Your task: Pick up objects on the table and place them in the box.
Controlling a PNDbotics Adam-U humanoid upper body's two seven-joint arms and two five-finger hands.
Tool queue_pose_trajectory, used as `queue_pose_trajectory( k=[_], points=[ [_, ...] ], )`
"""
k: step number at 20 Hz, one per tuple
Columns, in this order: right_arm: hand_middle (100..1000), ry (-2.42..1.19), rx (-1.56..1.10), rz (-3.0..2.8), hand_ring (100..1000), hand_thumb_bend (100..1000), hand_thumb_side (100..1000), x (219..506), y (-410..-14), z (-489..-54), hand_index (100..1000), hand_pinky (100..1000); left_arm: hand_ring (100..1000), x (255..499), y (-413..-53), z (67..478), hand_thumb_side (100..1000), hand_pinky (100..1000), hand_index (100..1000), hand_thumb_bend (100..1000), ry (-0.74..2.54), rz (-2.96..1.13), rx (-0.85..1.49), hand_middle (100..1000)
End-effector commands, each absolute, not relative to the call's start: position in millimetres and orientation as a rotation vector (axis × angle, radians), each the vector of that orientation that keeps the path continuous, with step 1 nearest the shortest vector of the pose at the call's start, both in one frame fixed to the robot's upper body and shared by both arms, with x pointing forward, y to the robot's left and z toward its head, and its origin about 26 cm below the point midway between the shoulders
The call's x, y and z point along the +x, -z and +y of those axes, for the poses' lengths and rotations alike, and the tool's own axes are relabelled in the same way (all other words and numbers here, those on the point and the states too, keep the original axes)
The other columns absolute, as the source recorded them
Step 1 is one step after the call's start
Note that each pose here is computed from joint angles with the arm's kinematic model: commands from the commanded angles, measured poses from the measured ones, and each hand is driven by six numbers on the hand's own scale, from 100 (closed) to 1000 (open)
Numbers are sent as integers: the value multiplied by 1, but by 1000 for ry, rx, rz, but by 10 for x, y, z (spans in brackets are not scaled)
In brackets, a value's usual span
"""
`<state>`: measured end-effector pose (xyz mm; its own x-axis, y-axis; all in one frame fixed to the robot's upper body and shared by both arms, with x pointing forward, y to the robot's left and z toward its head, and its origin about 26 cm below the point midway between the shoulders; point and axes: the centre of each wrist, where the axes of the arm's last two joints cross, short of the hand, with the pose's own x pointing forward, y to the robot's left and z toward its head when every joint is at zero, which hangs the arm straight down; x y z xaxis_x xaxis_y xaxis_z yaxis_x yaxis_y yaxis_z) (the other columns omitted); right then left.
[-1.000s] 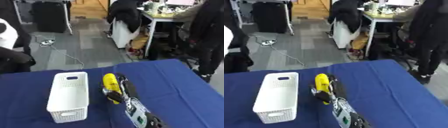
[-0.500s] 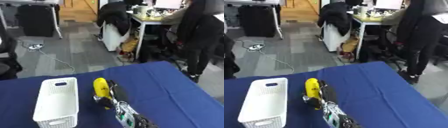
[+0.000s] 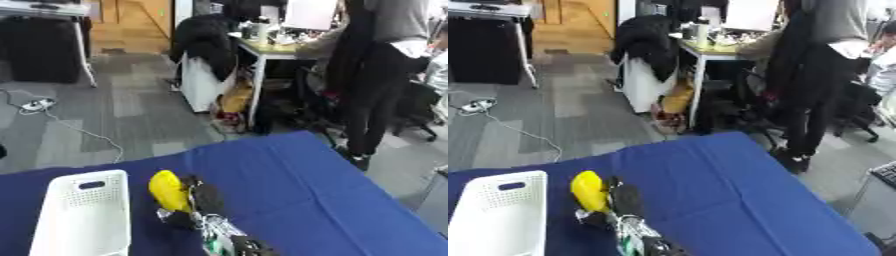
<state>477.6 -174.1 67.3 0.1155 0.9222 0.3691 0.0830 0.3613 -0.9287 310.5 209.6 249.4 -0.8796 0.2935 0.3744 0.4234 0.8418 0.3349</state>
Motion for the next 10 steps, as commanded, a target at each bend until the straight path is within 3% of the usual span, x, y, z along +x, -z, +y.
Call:
queue_pose_trajectory(
  k=[1,10],
  points=[
    [946,-818,-1035,-1287,800,511,719,4791,-644,-1772,939,900,592,3083,-2573,2071,852,672,899,274,607,-2735,-561,889],
    [940,-835,-1061,-1272,803,512,714,4821,-640,-1806,911,896,597,3087,-2651,2023,859,676,898,281,590,-2763,-592,887]
  ],
)
